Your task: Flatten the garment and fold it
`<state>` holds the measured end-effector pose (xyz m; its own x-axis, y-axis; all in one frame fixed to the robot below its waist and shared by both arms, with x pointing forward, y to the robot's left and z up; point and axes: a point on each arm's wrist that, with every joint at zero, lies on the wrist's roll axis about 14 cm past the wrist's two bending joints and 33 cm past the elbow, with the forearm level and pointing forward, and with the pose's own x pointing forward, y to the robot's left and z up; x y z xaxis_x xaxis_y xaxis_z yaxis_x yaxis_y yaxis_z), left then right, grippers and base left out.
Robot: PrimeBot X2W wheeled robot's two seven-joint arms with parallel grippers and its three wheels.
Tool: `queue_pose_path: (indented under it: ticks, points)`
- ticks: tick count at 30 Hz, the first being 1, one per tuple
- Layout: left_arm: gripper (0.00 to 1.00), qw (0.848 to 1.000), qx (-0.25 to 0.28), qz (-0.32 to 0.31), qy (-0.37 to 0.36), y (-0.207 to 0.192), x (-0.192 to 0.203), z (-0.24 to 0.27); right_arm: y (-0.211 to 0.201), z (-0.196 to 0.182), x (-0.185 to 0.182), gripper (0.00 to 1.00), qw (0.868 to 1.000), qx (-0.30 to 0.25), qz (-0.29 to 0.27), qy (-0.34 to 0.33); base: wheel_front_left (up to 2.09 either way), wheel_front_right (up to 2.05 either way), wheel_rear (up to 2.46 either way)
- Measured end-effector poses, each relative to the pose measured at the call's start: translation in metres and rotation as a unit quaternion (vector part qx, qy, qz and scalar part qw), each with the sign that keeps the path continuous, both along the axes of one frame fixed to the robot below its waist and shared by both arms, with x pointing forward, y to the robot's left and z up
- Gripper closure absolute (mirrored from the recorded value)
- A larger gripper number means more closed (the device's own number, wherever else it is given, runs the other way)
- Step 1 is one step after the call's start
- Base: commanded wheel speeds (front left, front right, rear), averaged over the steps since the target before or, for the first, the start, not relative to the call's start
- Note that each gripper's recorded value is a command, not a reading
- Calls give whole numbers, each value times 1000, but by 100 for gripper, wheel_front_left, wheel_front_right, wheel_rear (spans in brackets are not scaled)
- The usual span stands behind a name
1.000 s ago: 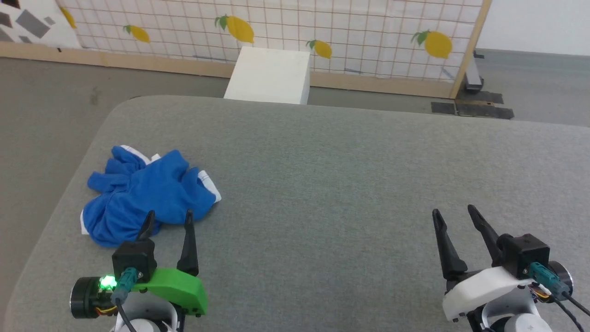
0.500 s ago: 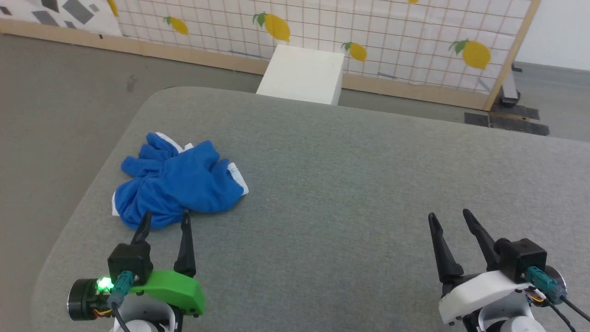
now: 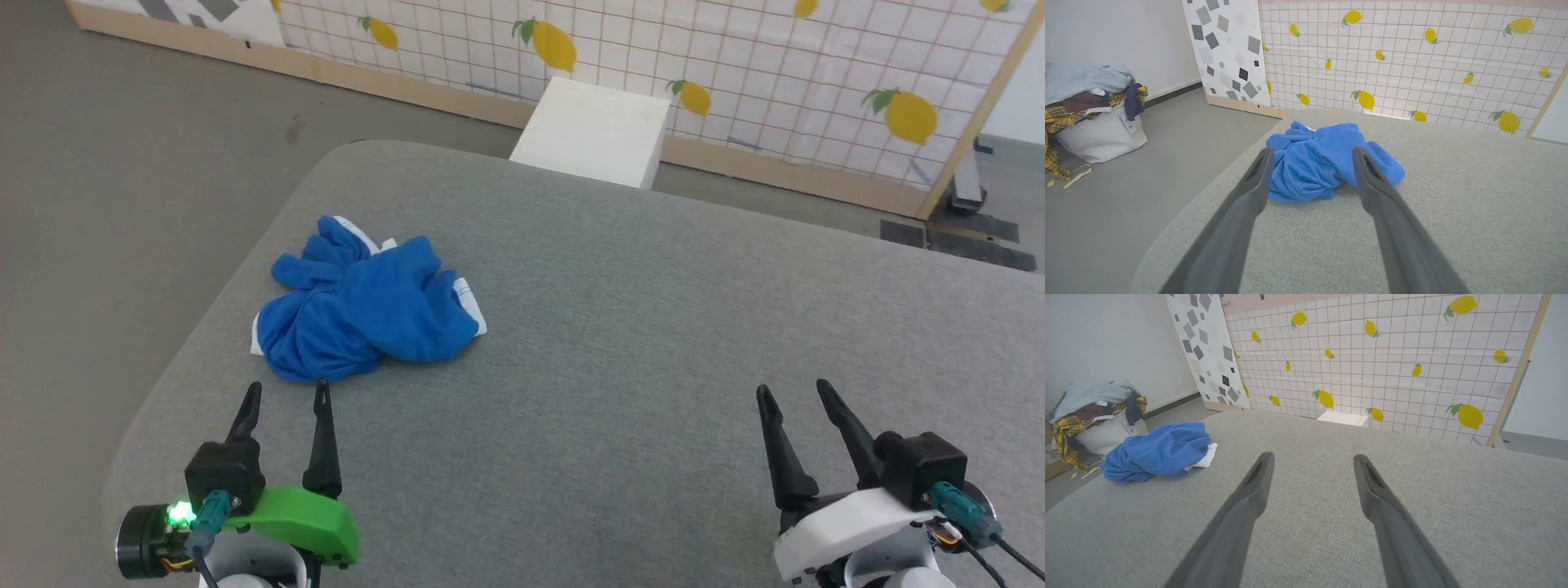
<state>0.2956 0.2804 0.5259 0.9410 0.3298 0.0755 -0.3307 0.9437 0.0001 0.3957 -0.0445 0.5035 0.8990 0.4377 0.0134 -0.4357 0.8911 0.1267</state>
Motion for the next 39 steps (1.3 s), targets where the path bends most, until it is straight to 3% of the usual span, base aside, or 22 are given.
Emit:
queue_pose_path:
  ticks: [39]
  points:
    - [0, 996, -7, 91, -20, 38, -57, -7, 55, -13, -7, 0, 997, 16, 76, 7, 0, 0, 0]
